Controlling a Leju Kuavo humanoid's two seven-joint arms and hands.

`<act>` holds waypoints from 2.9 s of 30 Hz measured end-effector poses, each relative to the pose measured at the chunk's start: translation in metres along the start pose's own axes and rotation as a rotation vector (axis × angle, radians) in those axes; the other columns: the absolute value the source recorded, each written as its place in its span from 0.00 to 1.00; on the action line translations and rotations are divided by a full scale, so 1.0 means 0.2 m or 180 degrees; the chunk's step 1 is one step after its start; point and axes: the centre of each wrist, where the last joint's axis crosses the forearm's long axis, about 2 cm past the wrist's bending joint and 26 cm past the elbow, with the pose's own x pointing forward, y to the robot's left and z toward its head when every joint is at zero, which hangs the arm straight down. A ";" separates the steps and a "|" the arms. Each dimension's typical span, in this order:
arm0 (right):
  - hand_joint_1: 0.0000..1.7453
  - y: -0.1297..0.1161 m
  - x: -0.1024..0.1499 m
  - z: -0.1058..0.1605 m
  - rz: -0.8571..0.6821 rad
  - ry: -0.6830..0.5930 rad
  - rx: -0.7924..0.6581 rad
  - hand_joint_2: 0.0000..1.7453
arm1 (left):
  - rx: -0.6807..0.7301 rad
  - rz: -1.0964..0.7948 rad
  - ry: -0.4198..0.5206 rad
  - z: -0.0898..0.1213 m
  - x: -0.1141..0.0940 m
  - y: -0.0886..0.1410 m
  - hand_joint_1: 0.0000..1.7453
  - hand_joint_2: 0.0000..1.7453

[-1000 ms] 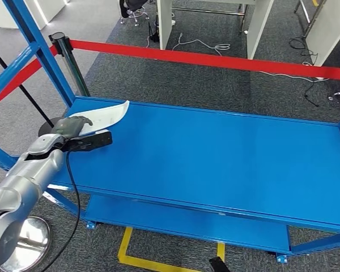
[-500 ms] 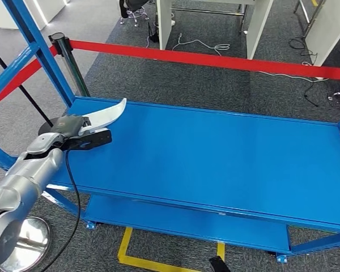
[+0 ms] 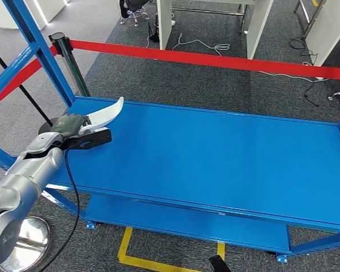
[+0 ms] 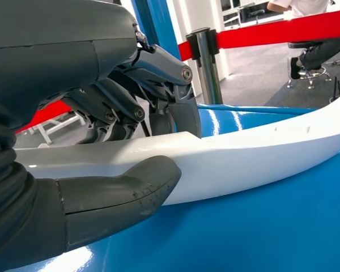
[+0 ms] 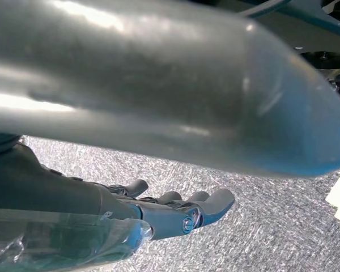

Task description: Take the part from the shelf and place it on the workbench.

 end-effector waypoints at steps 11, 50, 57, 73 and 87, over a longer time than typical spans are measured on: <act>0.00 0.00 0.00 0.00 -0.0005 0.0001 0.0000 0.00 | 0.0000 0.0001 0.0000 0.00 0.00 0.00 1.00 1.00; 0.00 0.00 -0.07 0.00 -0.0260 0.0015 -0.0043 0.00 | 0.1552 -0.0594 -0.1379 -0.05 0.44 0.42 1.00 1.00; 0.00 0.00 -0.08 0.00 -0.0282 0.0028 -0.0046 0.00 | 0.1642 -0.0632 -0.1416 -0.05 0.48 0.44 1.00 1.00; 0.00 0.01 -0.10 0.00 -0.0321 0.0067 -0.0055 0.00 | 0.2129 -0.0873 -0.1509 -0.02 0.55 0.44 1.00 1.00; 0.00 0.00 -0.12 0.00 -0.0422 0.0108 -0.0075 0.00 | 0.2718 -0.1100 -0.1924 0.16 0.77 0.48 1.00 1.00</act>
